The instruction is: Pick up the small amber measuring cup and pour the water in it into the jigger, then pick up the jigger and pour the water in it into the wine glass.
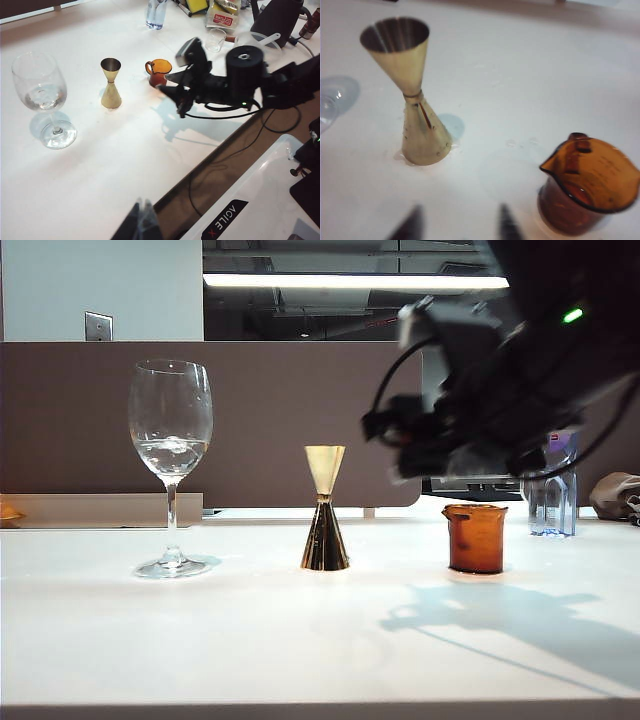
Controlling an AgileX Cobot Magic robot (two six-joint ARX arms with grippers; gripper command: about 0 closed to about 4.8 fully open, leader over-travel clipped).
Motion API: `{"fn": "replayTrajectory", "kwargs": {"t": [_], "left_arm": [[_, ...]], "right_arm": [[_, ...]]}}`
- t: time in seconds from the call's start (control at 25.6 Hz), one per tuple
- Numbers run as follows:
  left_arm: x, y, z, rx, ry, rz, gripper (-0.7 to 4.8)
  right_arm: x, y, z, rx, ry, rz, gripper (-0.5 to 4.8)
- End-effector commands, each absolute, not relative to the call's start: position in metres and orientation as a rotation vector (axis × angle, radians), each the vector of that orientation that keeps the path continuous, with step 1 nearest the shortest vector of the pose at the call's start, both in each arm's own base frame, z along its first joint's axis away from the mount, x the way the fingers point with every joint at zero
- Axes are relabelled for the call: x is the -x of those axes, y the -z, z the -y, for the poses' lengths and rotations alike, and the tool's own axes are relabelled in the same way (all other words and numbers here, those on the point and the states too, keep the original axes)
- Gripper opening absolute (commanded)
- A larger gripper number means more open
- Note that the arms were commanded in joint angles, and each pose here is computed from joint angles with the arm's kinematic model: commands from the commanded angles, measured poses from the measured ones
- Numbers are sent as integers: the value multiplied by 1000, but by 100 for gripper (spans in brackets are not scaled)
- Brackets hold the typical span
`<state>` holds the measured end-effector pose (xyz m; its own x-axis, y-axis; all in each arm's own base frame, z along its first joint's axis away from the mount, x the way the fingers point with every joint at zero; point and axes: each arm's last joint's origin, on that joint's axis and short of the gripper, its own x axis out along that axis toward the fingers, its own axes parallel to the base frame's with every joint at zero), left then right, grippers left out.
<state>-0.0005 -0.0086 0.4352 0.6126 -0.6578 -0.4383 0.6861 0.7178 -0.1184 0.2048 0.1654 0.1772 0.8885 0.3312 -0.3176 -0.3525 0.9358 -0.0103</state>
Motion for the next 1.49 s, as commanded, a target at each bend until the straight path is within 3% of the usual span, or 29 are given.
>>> {"fn": "replayTrajectory", "kwargs": {"t": [0.04, 0.12, 0.2, 1.02, 1.49], "left_arm": [[1, -436, 8, -62, 780, -470, -2], [1, -436, 8, -62, 779, -470, -2], [1, -436, 8, -62, 779, -470, -2], [1, -436, 8, -62, 779, -470, -2], [1, -436, 8, -62, 779, -470, -2]], "right_arm": [[-184, -189, -148, 48, -360, -283, 69], [-178, -193, -139, 55, -347, -299, 59], [-174, -199, -127, 62, -319, -321, -7], [-156, -214, -50, -48, -132, -189, 0], [-128, -171, -34, -46, -85, -216, 0]]}}
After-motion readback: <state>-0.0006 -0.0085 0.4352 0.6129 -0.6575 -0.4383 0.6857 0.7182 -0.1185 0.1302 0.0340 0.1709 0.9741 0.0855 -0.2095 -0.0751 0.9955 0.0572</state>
